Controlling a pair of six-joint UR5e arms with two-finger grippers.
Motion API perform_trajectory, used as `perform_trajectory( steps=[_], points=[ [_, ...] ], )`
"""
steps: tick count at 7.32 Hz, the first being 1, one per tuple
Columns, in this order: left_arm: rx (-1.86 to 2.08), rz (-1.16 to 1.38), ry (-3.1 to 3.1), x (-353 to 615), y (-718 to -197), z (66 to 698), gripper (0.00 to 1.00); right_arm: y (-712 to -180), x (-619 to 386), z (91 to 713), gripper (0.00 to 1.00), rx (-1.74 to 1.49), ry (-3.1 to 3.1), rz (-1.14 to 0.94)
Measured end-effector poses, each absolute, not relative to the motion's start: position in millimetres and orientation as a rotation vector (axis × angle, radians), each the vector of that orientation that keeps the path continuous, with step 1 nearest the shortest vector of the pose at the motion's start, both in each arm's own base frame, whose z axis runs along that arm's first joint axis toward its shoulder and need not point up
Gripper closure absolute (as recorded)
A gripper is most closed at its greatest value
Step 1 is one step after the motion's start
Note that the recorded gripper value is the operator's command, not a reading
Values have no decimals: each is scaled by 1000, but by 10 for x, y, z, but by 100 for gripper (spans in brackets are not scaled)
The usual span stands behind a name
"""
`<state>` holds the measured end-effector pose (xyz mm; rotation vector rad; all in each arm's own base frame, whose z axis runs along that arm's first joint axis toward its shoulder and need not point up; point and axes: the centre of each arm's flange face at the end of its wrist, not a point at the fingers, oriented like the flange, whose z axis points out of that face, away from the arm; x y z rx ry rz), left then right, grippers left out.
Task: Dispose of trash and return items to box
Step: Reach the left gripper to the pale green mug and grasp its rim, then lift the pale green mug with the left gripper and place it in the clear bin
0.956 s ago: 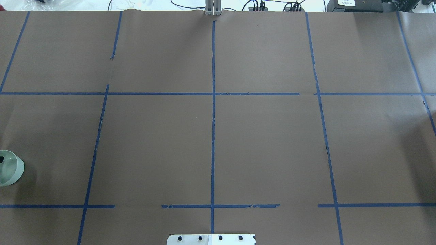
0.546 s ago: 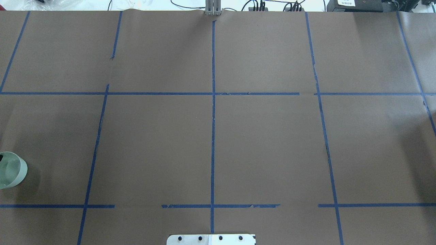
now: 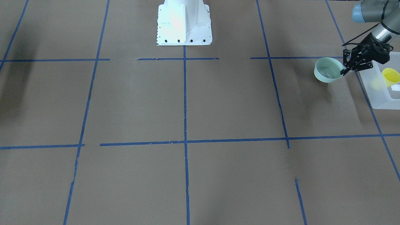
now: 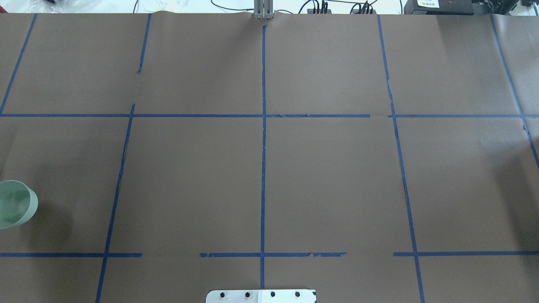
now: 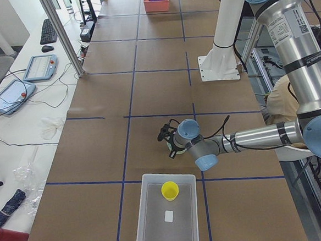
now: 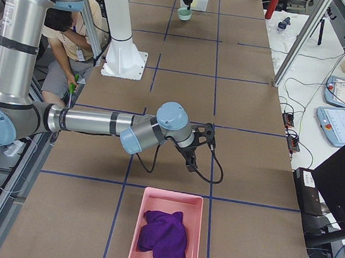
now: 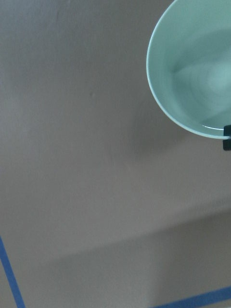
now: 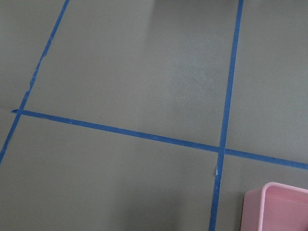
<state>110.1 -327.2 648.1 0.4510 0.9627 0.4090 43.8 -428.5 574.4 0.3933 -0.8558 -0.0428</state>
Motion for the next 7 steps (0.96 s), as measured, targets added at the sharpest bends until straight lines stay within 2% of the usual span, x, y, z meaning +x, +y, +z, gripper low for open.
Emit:
perform_trajectory(
  steps=[3,7],
  points=[
    [503,442,885,249,-3512,6566,100,-4294,436,5736,0,393,-858,-41],
    [503,450,581,-1346,-4182,6983,100,-4298,431,5738,0,392,-858,-43]
  ],
)
